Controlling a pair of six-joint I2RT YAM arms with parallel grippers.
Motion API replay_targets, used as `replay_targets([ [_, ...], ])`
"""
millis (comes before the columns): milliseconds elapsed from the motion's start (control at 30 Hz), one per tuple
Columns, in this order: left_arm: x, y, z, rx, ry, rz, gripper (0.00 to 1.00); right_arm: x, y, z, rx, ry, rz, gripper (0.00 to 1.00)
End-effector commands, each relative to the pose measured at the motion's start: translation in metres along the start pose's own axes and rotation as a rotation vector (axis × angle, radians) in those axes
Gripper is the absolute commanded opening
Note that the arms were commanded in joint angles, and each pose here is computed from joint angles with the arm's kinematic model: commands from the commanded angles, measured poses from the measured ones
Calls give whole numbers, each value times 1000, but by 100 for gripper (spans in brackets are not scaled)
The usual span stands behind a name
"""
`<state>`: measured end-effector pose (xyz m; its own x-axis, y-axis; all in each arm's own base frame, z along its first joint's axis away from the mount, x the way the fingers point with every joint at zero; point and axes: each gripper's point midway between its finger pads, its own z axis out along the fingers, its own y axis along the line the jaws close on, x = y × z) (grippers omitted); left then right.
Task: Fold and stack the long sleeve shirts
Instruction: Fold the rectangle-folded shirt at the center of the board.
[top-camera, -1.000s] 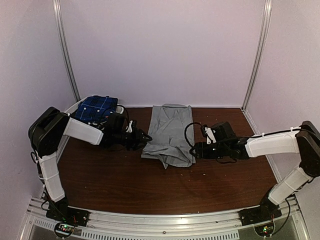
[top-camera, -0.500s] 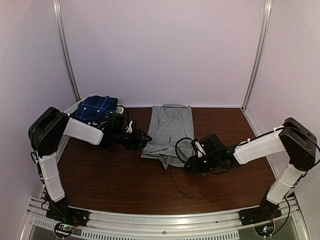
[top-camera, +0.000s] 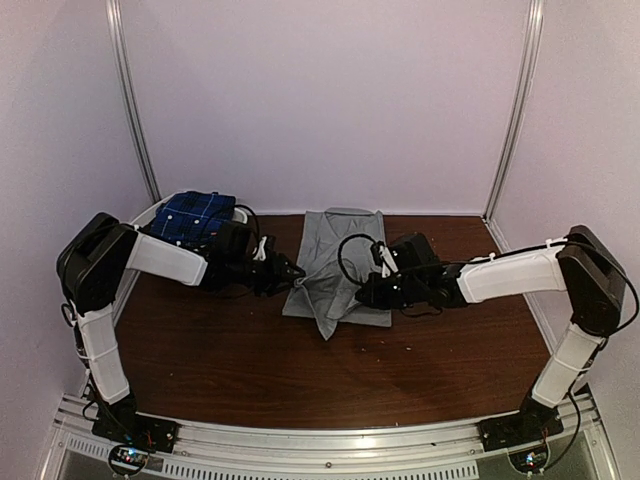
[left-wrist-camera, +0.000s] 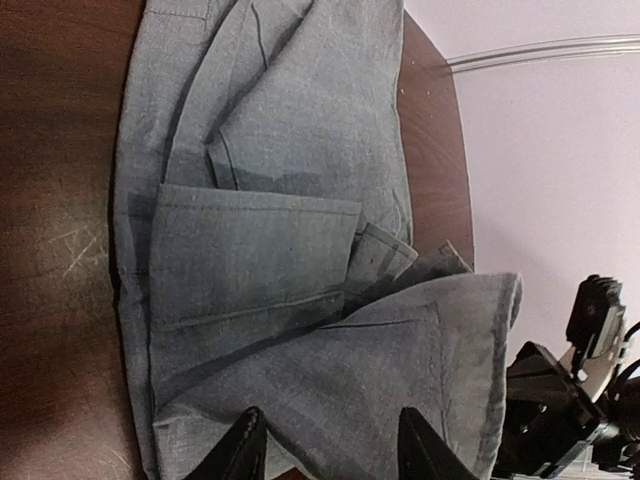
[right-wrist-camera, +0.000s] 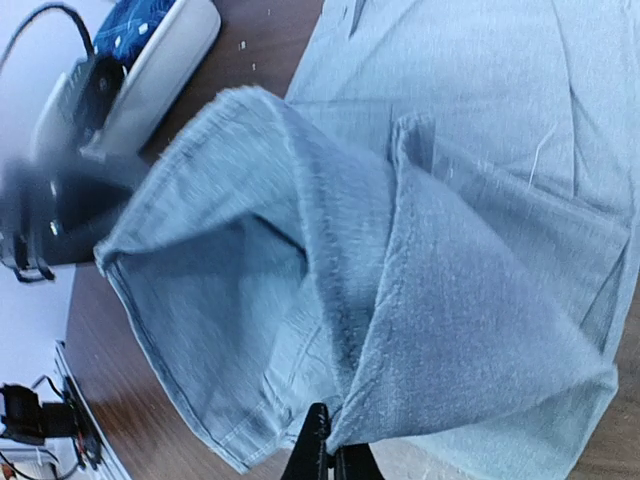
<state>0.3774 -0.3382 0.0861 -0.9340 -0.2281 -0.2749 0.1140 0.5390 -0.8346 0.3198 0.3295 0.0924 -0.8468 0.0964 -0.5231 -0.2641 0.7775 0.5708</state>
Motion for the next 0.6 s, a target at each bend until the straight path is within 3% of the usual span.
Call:
replay_targets([
  [0, -15, -9, 3, 16, -33, 37, 46, -49, -5, 1, 19, -86, 32, 0],
  [167, -28, -11, 6, 15, -76, 9, 47, -92, -25, 16, 42, -143, 83, 0],
  [267, -37, -10, 8, 9, -107, -10, 50, -108, -33, 27, 54, -145, 90, 8],
  [400, -45, -7, 10, -9, -137, -17, 53, -125, -43, 26, 93, -173, 95, 24],
  [567, -50, -5, 13, -12, -149, -12, 58, -142, -55, 8, 159, -214, 81, 54],
])
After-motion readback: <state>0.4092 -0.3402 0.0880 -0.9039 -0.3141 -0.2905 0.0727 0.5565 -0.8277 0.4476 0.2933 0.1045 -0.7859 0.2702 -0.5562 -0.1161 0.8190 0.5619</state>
